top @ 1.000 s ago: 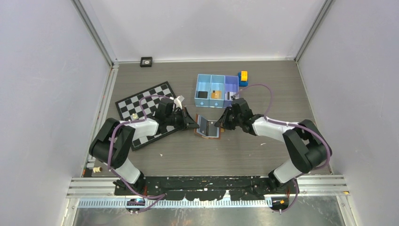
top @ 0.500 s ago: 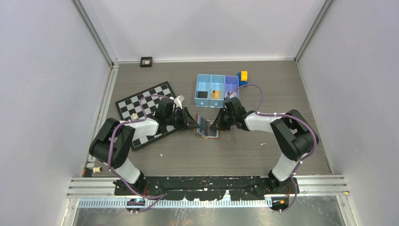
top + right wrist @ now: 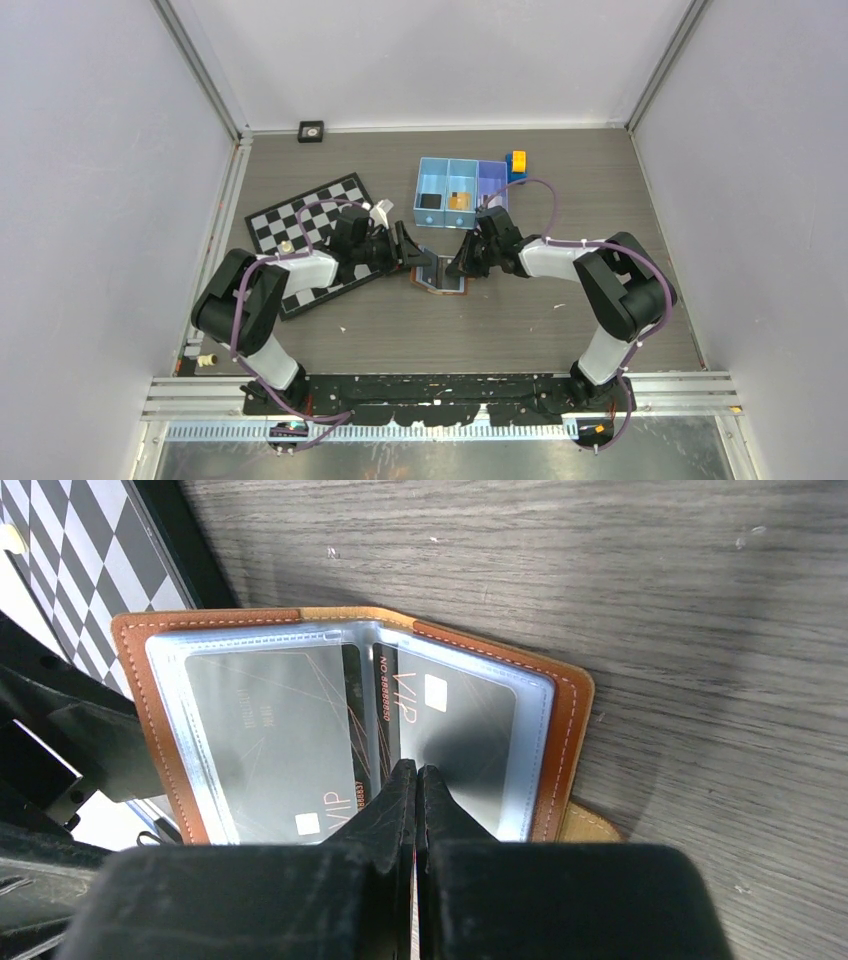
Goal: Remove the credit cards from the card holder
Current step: Pick up the card holder from the center of the board.
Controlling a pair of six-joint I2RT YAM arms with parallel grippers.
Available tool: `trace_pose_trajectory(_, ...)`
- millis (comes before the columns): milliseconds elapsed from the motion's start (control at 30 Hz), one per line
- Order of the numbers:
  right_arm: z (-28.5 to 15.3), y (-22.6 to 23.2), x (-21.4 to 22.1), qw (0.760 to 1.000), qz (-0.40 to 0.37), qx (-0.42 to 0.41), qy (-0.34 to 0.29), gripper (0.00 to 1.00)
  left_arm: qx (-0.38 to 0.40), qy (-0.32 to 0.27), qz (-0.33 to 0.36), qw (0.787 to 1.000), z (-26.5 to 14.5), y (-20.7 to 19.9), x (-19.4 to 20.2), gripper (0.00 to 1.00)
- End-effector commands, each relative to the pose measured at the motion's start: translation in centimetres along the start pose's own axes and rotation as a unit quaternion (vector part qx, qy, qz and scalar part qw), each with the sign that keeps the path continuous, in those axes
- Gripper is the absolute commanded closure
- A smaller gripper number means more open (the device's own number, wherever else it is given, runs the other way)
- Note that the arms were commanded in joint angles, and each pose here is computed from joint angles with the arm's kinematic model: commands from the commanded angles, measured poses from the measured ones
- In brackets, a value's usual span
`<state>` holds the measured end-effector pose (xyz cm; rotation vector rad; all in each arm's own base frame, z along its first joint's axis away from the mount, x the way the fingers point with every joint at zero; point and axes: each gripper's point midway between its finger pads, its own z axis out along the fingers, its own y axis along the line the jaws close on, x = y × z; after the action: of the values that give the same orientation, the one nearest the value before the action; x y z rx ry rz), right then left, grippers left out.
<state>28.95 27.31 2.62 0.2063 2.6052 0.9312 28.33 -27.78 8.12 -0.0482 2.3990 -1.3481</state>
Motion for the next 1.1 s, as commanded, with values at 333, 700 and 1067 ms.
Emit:
trace_pose_trajectory(333,0.6,0.8,0.1,1.000,-0.011,-0.001,0.004,1.00,0.003,0.011,0.010,1.000,1.9,0.2,-0.1,0.41)
trace_pose_trajectory(700,-0.2,1.3,-0.3,1.000,-0.019,-0.005,-0.010,1.00,-0.004,0.015,0.012,1.000,1.8,0.3,-0.1,0.95)
trace_pose_trajectory(1067,-6.4,3.2,-3.3,0.991,-0.044,-0.040,-0.123,0.75,0.044,-0.020,0.027,0.998,-1.0,-2.7,-1.4,1.00)
